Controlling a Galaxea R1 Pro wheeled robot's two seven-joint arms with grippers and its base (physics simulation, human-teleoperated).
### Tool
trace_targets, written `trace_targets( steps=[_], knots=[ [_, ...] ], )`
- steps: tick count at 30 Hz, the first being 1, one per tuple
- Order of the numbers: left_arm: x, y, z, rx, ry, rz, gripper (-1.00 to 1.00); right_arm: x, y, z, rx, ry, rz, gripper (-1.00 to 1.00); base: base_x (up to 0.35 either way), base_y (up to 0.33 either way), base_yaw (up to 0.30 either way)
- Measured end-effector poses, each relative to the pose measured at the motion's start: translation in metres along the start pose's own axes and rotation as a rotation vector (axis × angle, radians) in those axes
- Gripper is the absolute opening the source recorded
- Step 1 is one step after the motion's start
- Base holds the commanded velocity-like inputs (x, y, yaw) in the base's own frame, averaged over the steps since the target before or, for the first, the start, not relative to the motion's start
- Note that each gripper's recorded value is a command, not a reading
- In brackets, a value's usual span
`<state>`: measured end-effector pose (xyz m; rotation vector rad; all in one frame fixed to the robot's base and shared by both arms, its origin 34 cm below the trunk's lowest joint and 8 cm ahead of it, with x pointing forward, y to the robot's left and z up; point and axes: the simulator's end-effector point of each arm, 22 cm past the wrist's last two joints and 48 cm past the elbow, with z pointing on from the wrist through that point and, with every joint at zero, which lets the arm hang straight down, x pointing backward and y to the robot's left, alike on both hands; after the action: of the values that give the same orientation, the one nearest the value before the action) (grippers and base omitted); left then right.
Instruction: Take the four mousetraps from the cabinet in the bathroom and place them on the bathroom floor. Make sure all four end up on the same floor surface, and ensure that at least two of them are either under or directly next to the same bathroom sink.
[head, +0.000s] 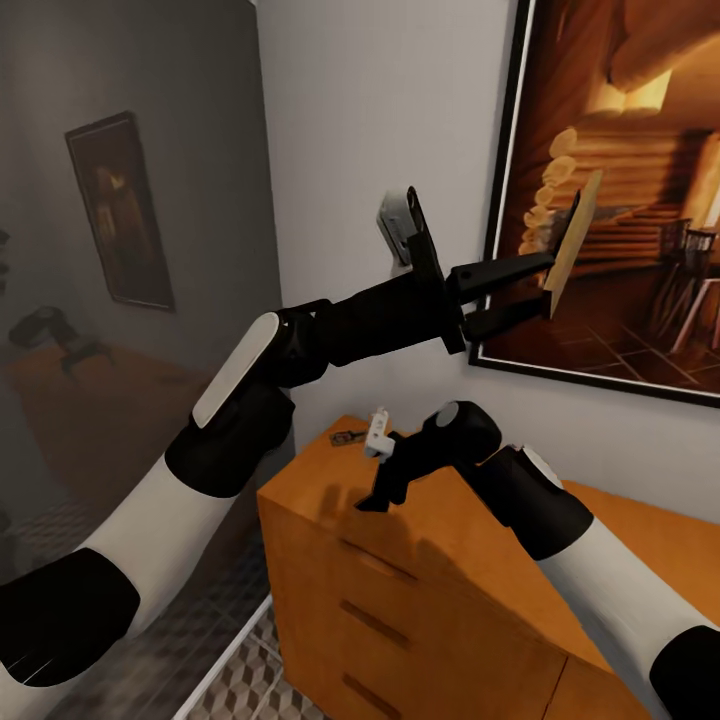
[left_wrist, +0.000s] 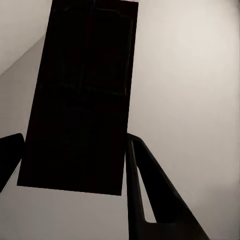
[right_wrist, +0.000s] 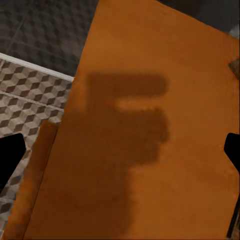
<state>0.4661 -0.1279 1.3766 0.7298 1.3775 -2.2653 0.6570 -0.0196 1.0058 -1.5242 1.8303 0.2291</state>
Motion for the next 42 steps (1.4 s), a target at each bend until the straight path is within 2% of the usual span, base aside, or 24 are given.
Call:
trace_targets(
  steps=[4, 9, 11, 13, 18, 21, 25, 30, 38, 40, 42],
  knots=[
    [0.000, 0.001, 0.000, -0.002, -0.001, 0.000, -1.00, -0.005, -0.015, -0.010, 0.022, -0.039, 0.047, 1.00, 0.316, 0.018, 0.000],
    [0.000, -0.003, 0.002, 0.009, 0.000, 0.001, -1.00, -0.005, -0.019, -0.011, 0.031, -0.044, 0.059, 1.00, 0.316, 0.003, 0.000],
    [-0.007, -0.009, -0.001, 0.024, -0.017, 0.007, -1.00, -0.004, -0.023, -0.011, 0.046, -0.042, 0.062, 1.00, 0.163, 0.001, 0.000],
    [-0.026, -0.024, -0.011, 0.054, -0.066, 0.022, -1.00, -0.001, -0.030, -0.011, 0.080, -0.034, 0.077, 1.00, 0.051, 0.000, 0.000],
    [-0.039, -0.039, -0.016, 0.082, -0.094, 0.041, -1.00, 0.003, -0.033, -0.010, 0.101, -0.014, 0.125, 1.00, 0.010, 0.000, 0.000],
    [-0.043, -0.083, 0.005, 0.120, -0.052, 0.121, -1.00, -0.008, -0.037, -0.008, 0.138, -0.027, 0.127, 1.00, 0.000, 0.000, 0.000],
    [-0.044, -0.134, 0.026, 0.182, -0.016, 0.170, -1.00, -0.017, -0.047, -0.007, 0.199, -0.038, 0.125, 1.00, 0.000, 0.000, 0.000],
    [-0.049, -0.176, 0.044, 0.206, -0.006, 0.236, -1.00, -0.041, -0.038, 0.001, 0.197, -0.069, 0.113, 1.00, 0.000, 0.000, 0.000],
    [-0.059, -0.183, 0.044, 0.206, -0.040, 0.248, -1.00, -0.043, -0.034, 0.009, 0.183, -0.063, 0.120, 1.00, 0.007, 0.000, 0.000],
    [-0.059, -0.184, 0.044, 0.206, -0.044, 0.248, -1.00, -0.040, -0.037, 0.008, 0.199, -0.049, 0.115, 1.00, 0.179, 0.000, 0.000],
    [-0.060, -0.184, 0.044, 0.206, -0.045, 0.248, -1.00, -0.028, -0.045, 0.011, 0.235, 0.000, 0.113, 1.00, 0.291, 0.000, 0.000]
  ],
)
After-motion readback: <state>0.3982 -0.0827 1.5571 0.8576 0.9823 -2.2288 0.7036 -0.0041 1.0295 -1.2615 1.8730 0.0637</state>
